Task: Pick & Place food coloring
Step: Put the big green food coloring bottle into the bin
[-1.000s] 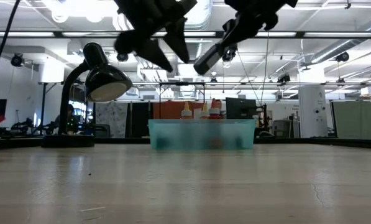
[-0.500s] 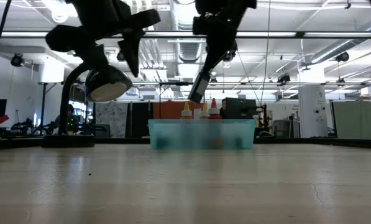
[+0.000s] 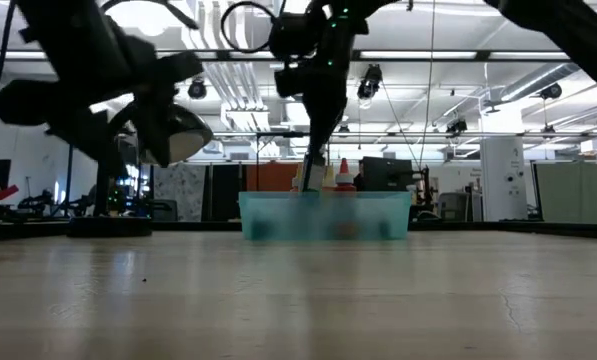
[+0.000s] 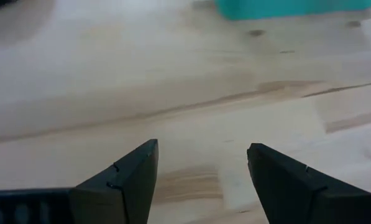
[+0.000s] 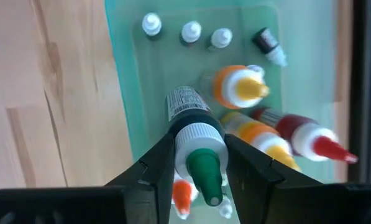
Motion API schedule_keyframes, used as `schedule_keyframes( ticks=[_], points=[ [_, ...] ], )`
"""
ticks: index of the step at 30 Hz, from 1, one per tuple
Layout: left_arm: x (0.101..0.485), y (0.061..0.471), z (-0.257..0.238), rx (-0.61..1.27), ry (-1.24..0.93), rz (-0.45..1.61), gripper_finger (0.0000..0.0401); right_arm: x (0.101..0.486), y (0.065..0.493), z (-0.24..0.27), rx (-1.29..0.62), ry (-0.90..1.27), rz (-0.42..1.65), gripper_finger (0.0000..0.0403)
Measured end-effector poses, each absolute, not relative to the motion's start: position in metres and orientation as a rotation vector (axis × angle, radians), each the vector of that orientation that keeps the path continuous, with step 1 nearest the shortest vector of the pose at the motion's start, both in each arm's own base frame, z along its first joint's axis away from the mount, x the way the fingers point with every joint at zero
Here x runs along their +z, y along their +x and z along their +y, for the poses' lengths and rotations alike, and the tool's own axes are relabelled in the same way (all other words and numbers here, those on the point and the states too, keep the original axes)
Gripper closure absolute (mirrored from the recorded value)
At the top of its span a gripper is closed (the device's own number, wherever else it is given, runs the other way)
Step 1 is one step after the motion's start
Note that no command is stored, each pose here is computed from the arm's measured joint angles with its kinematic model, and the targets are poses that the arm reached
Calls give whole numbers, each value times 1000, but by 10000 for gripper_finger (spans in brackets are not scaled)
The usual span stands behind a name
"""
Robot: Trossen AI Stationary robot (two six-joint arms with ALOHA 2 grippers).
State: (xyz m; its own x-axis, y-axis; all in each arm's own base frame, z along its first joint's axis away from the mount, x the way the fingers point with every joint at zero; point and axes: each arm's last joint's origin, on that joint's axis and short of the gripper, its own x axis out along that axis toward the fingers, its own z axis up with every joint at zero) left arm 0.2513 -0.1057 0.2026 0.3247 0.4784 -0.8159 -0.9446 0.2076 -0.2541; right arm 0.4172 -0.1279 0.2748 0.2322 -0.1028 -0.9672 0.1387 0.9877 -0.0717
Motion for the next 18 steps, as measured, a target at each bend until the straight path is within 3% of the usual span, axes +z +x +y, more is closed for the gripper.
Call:
schedule_keyframes(
  ticks=[10, 18],
  points=[
    [179, 220, -98, 1082, -904, 644, 181, 245, 429, -125, -157, 54, 1396, 290],
    [171, 196, -85, 1058, -923, 620, 181, 224, 437, -122, -106, 70, 1431, 251]
  ],
)
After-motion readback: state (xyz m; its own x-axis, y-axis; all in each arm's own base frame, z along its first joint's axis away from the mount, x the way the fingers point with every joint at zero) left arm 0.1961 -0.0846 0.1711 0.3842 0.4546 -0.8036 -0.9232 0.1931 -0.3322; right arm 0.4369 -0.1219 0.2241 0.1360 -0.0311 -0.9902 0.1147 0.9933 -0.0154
